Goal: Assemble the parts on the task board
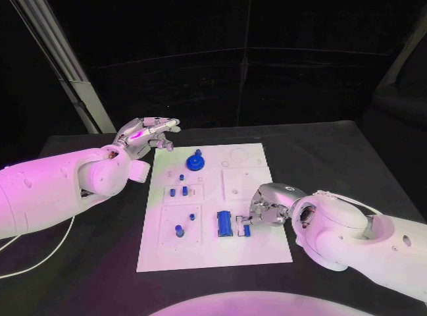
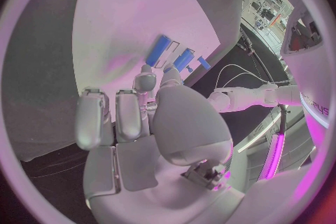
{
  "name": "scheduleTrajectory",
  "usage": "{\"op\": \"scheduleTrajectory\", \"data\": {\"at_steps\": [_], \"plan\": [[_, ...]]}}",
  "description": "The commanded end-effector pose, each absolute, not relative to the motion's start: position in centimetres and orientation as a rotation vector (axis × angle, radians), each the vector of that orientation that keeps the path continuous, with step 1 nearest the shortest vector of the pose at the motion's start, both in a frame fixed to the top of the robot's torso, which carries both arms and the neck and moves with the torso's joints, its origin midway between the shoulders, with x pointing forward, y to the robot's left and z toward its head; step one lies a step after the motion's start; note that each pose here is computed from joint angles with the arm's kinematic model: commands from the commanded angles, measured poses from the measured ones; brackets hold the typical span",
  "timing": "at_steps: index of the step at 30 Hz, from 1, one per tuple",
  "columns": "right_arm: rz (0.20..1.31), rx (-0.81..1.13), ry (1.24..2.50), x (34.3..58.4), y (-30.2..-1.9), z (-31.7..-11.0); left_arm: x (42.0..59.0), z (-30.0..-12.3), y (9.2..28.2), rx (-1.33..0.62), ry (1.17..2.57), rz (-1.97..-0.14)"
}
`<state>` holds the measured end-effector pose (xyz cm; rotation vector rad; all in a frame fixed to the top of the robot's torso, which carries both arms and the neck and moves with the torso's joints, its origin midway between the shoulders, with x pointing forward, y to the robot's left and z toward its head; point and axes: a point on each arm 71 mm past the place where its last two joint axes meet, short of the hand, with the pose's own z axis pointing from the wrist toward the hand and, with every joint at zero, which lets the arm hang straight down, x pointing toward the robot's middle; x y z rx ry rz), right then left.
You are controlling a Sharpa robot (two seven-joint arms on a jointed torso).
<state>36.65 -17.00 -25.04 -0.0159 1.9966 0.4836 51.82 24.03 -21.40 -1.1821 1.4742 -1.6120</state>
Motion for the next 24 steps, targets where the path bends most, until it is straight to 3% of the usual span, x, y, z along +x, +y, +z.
{"op": "scheduleTrajectory", "data": {"at_steps": [1, 24], "plan": [[0.462, -0.048, 2.023, 36.58, -16.86, -25.31, 51.79, -21.25, 23.94, -1.175, 1.476, -1.626], [0.429, -0.137, 2.007, 36.67, -16.05, -25.62, 51.78, -21.24, 23.94, -1.176, 1.477, -1.627]]}}
